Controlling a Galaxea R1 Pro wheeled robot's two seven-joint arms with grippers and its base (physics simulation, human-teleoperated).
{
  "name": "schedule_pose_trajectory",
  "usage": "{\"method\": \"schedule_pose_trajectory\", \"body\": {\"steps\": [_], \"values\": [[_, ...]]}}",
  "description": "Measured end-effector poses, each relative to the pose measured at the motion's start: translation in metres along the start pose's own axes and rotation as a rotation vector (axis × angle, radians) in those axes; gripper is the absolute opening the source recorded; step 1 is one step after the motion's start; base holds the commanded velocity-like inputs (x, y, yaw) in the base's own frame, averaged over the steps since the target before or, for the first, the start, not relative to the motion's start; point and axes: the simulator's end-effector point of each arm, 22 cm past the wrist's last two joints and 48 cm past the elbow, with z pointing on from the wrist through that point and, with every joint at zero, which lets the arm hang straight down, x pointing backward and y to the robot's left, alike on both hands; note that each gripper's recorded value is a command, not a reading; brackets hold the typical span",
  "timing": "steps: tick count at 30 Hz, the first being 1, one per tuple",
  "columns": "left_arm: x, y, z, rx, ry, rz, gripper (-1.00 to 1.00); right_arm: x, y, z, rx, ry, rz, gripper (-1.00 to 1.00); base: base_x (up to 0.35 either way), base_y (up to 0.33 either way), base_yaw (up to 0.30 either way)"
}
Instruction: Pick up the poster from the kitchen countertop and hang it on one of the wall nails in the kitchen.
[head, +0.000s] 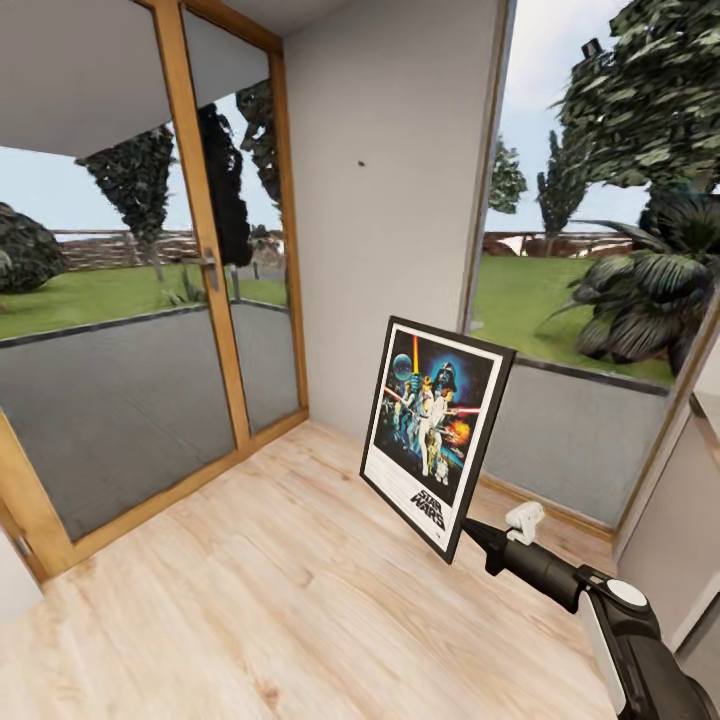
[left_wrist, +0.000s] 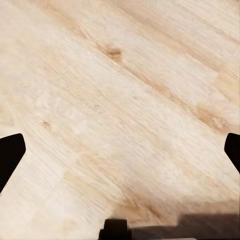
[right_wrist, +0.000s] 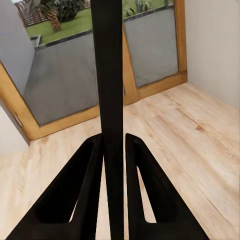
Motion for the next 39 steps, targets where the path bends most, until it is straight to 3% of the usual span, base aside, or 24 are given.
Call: {"method": "schedule_pose_trajectory", "body": {"steps": [17, 39], "values": [[-0.0025, 0.0034, -0.0002, -0.004, -0.006, 0.003, 1.00, -0.0028, 0.0011, -0.0007, -0.001, -0.005, -0.003, -1.00, 0.214, 0.296, -0.258], [-0.0028, 0.0064, -0.0002, -0.007, -0.007, 0.006, 1.00, -0.0028, 0.0007, -0.0001, 0.003, -0.005, -0.003, -1.00, 0.209, 0.301, -0.015]]}}
